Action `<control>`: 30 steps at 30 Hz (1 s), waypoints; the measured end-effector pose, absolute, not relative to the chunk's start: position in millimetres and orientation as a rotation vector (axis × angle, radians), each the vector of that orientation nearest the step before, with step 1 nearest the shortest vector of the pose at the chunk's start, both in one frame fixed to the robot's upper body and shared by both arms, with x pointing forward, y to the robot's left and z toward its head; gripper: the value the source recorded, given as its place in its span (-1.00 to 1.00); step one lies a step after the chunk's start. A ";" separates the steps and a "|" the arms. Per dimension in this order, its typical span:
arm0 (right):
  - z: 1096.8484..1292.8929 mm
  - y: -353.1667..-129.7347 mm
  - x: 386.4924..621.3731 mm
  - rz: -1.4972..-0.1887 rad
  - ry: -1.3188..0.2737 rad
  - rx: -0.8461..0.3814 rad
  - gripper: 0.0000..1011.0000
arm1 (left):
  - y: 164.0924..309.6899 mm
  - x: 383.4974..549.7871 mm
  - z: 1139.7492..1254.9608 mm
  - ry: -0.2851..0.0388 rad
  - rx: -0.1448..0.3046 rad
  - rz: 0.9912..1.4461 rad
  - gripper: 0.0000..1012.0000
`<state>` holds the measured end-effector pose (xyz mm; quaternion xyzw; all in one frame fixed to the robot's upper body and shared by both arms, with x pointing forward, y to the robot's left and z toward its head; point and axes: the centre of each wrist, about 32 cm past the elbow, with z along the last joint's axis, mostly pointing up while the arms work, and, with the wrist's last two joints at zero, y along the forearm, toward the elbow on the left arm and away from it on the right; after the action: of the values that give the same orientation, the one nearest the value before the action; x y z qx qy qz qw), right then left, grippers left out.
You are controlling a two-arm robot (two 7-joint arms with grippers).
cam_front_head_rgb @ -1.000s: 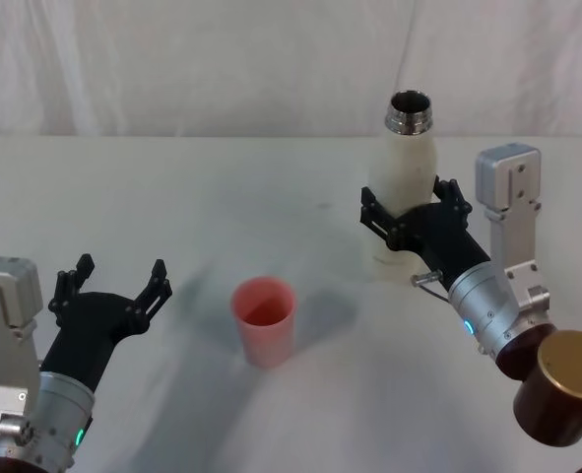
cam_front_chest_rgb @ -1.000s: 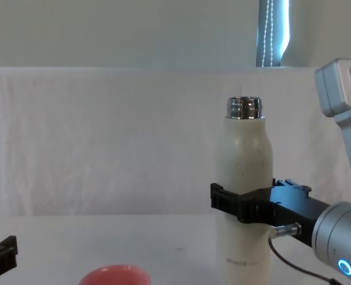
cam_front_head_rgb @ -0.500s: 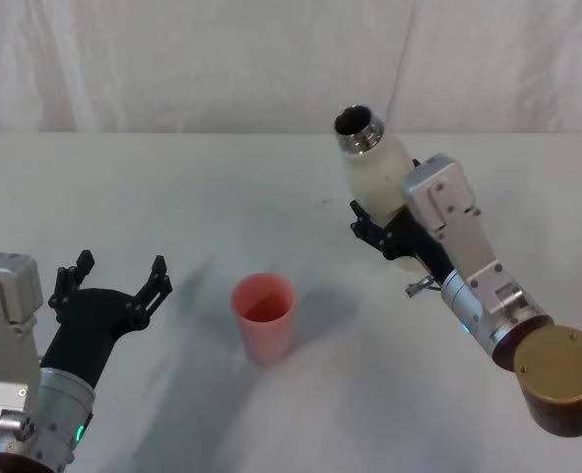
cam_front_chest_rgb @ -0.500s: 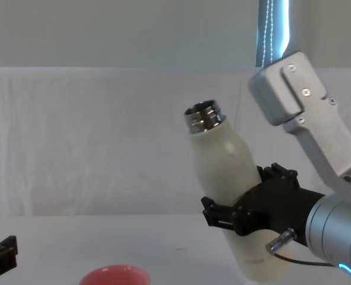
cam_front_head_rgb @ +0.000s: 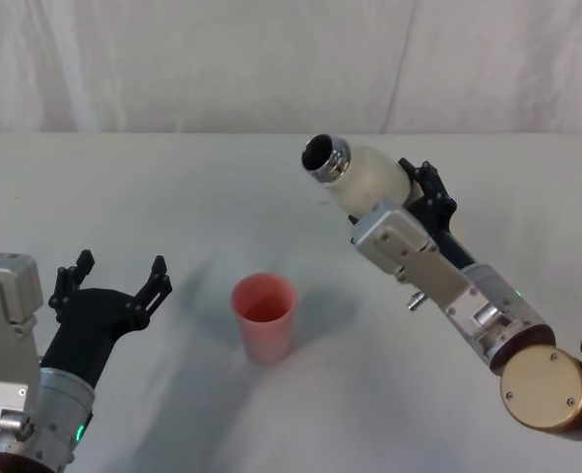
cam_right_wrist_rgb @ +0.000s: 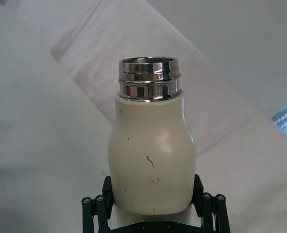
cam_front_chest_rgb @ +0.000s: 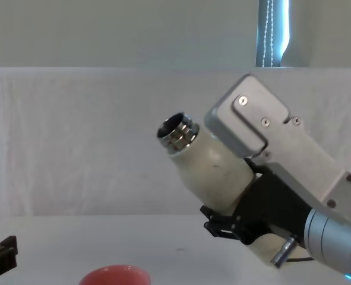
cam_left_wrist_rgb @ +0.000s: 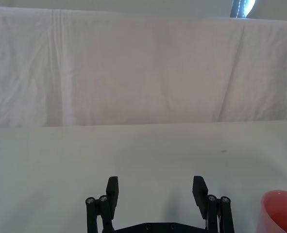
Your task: Grasp the thermos with one hand and pour water into the cup lid.
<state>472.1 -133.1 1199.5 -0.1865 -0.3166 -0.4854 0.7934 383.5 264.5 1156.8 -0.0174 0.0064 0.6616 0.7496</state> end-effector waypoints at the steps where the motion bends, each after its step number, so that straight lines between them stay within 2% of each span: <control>1: 1199.3 -133.1 471.9 -1.039 -0.694 -0.405 0.90 | 264.5 383.5 1156.8 0.014 -0.038 1.446 0.98; 30: 1194.5 -136.4 469.6 -0.911 -1.018 -0.632 0.90 | 264.5 383.5 1156.8 0.014 -0.038 1.446 0.98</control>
<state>469.6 -136.4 1194.5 -0.2870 -0.4621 -0.4136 0.7301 383.5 264.5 1156.8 -0.0174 0.0064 0.6616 0.7496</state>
